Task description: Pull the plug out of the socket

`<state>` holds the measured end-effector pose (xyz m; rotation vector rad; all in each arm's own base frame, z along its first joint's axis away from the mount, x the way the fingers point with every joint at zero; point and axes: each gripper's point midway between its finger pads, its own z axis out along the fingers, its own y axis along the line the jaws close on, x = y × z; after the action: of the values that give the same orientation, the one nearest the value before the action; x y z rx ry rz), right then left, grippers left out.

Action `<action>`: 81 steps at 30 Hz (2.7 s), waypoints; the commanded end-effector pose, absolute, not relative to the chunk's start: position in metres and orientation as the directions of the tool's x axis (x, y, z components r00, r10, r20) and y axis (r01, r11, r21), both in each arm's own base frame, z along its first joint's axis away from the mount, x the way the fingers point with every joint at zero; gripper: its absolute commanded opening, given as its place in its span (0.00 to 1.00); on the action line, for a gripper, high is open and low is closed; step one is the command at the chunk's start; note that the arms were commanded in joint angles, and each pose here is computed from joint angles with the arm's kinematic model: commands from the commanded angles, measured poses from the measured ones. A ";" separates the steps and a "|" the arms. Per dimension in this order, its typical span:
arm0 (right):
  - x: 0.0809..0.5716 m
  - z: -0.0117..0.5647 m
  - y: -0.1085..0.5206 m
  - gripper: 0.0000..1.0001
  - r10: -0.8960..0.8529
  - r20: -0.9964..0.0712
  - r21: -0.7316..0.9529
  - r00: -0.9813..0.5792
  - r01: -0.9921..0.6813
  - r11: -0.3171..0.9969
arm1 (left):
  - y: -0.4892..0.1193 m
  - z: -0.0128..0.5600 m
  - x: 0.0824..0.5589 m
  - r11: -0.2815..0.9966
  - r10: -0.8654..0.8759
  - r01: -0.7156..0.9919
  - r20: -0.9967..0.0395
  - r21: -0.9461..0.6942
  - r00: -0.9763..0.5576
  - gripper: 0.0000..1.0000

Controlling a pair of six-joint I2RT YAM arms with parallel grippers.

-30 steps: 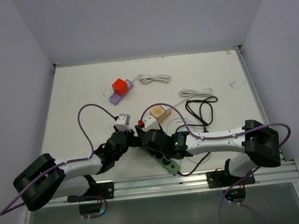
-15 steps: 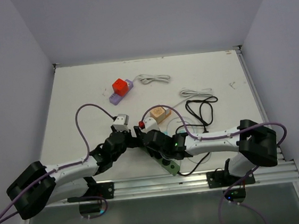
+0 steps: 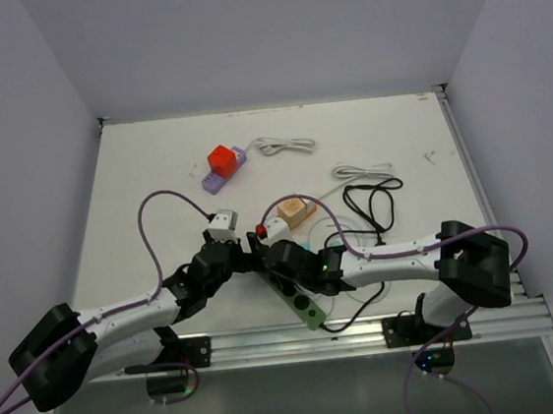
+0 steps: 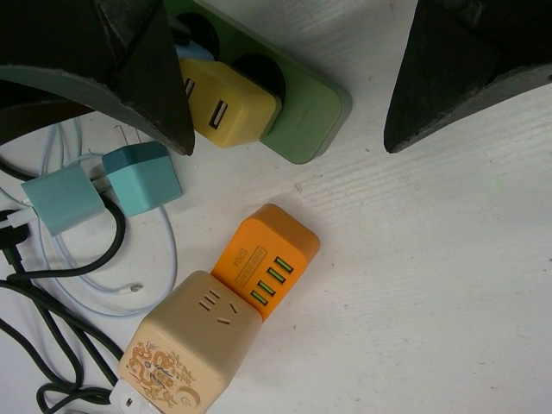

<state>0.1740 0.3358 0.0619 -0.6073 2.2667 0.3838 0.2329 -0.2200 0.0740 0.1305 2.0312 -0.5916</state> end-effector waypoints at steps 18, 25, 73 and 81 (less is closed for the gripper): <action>0.181 0.074 0.342 0.00 -0.261 -0.761 0.114 -0.594 -0.519 0.847 | -0.208 0.091 0.238 0.860 -0.179 0.345 -0.856 -0.376 -0.486 0.95; 0.181 0.077 0.346 0.00 -0.263 -0.759 0.118 -0.596 -0.524 0.844 | -0.214 0.076 0.228 0.827 -0.204 0.366 -0.834 -0.427 -0.512 0.92; 0.189 0.109 0.354 0.00 -0.091 -0.707 0.344 -0.701 -0.454 0.822 | -0.172 -0.036 0.181 0.896 -0.148 0.218 -0.721 -0.388 -0.677 0.68; 0.194 0.107 0.348 0.00 -0.224 -0.740 0.137 -0.634 -0.468 0.873 | -0.173 -0.036 0.181 0.896 -0.144 0.222 -0.724 -0.385 -0.674 0.63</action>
<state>0.1764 0.3273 0.0661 -0.5399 2.3973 0.4305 0.2340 -0.2359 0.0656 -0.0663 1.9004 -0.8879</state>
